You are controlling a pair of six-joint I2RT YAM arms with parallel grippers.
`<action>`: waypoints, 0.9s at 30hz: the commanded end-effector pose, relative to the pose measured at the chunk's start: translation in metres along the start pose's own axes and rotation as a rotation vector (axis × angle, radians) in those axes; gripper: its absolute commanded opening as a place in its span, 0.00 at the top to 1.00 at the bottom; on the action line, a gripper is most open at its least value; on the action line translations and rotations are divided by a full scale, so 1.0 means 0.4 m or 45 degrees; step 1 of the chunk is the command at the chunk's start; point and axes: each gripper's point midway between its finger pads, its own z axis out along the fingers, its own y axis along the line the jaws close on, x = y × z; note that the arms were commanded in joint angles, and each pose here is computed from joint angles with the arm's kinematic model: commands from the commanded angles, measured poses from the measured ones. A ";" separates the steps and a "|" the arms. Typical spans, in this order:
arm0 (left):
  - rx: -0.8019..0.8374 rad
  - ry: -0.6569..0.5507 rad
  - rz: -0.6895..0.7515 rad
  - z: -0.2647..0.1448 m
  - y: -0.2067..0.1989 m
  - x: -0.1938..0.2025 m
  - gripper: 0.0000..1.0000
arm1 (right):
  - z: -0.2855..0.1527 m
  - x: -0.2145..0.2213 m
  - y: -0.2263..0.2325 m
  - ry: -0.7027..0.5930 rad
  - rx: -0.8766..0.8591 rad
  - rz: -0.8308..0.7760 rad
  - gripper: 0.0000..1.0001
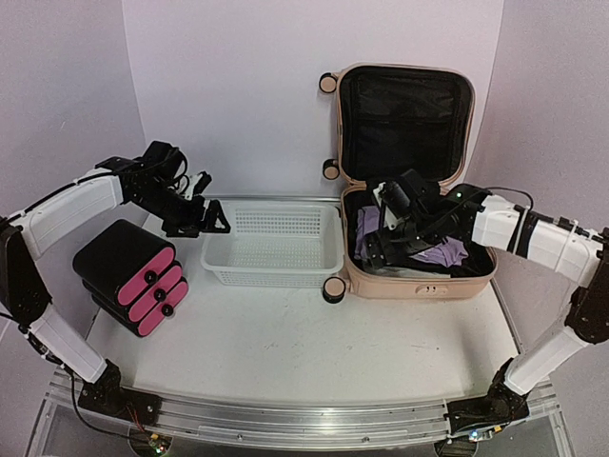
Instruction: Open, take out, and arrange the luggage
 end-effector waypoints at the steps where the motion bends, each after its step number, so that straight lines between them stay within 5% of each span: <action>1: 0.433 -0.241 0.150 -0.178 -0.193 -0.065 0.01 | 0.014 -0.021 -0.068 0.097 -0.016 0.188 0.02; 5: 0.503 -0.325 0.187 -0.246 -0.225 -0.053 0.00 | 0.074 -0.053 -0.144 0.177 -0.062 0.392 0.02; 11: 0.530 -0.338 0.158 -0.268 -0.223 -0.007 0.00 | 0.164 -0.121 -0.152 0.249 -0.035 0.382 0.02; 20: 0.509 -0.331 0.099 -0.263 -0.196 0.053 0.00 | 0.299 -0.169 -0.100 0.368 -0.072 0.441 0.49; 27: 0.507 -0.301 0.069 -0.245 -0.188 0.066 0.01 | 0.379 -0.167 -0.094 0.401 0.006 0.439 0.55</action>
